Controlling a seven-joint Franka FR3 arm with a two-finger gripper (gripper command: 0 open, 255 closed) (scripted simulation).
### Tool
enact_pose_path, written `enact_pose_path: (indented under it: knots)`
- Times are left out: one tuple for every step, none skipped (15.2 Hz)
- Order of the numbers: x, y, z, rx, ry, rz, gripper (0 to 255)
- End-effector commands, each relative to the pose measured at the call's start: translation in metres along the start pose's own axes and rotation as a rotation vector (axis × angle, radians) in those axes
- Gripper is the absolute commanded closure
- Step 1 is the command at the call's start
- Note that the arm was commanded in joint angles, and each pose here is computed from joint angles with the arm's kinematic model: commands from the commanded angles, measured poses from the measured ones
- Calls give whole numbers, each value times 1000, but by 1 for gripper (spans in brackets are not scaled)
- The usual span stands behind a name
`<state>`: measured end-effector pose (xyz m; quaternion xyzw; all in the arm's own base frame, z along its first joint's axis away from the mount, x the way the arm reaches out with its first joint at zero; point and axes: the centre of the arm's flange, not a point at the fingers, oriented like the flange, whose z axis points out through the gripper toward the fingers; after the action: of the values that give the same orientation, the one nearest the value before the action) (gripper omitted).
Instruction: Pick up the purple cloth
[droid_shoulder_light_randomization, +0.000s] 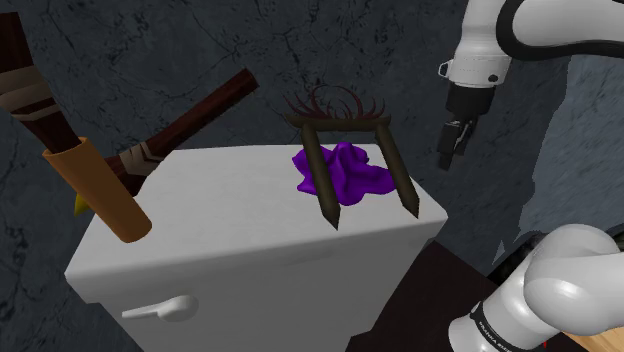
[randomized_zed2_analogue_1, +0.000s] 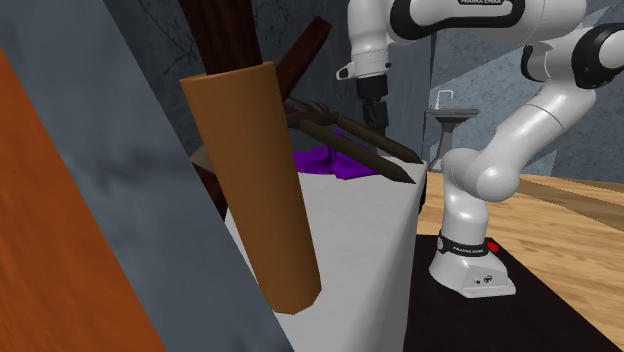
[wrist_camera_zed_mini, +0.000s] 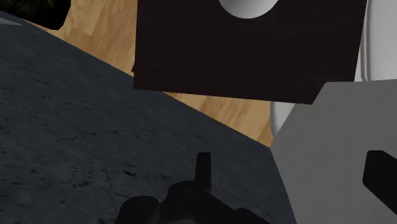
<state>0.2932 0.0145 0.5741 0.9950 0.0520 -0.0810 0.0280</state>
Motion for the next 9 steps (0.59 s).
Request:
enact_pose_path:
  knots:
    - [0,0,0,0,0,0,0]
    - [3,-12,-3,3,12,55,0]
    - [6,-23,-6,6,24,110,0]
    - [9,-34,-9,9,36,164,0]
    - [14,-45,-13,12,48,219,0]
    - [19,-56,-16,15,61,274,0]
    - [24,-67,-20,18,73,329,0]
    - [30,-77,-23,21,85,384,0]
    - [36,-87,-27,24,97,439,0]
